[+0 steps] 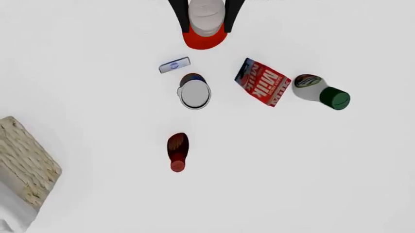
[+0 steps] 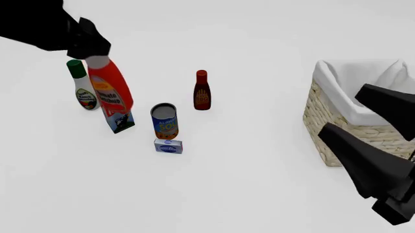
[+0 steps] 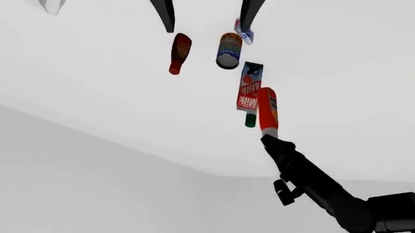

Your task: Pick the ketchup and place it in the basket.

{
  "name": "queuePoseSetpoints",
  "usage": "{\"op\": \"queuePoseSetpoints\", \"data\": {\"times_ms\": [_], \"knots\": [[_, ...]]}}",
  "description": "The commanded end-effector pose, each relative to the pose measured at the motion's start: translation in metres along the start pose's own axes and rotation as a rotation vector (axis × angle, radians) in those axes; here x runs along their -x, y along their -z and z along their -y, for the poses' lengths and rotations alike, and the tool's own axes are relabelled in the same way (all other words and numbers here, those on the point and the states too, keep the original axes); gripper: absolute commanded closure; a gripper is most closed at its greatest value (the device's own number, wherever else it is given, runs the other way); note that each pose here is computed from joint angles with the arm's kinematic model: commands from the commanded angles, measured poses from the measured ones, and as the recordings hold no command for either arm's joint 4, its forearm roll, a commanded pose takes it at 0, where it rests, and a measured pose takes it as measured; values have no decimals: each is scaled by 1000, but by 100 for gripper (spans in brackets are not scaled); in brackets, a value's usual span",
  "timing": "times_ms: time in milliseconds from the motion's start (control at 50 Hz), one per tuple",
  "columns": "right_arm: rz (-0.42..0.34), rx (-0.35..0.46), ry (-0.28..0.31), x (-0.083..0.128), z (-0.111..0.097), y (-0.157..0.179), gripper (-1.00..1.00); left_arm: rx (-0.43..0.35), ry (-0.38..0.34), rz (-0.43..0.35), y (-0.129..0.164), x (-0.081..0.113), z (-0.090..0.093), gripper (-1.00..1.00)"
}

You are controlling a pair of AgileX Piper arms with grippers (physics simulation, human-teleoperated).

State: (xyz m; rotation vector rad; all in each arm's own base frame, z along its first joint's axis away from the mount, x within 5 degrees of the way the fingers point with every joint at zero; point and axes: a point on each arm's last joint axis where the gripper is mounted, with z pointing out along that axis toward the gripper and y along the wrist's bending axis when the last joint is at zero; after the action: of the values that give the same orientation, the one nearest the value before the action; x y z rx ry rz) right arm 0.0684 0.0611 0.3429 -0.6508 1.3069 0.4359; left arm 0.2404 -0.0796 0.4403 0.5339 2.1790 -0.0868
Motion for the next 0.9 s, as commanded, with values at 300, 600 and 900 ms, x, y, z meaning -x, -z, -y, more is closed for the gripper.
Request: {"op": "queuePoseSetpoints", "data": {"times_ms": [300, 600, 900], "knots": [[-54, 151, -3, 7, -19, -54, -100, -55, -39, -9, 2, -8, 18, 100], [-52, 196, -16, 9, -30, -79, -100, -75, -50, -13, 3, -10, 25, 100], [-44, 223, -25, 19, -38, -99, -100, -92, -60, -21, -2, -13, 31, 100]]}}
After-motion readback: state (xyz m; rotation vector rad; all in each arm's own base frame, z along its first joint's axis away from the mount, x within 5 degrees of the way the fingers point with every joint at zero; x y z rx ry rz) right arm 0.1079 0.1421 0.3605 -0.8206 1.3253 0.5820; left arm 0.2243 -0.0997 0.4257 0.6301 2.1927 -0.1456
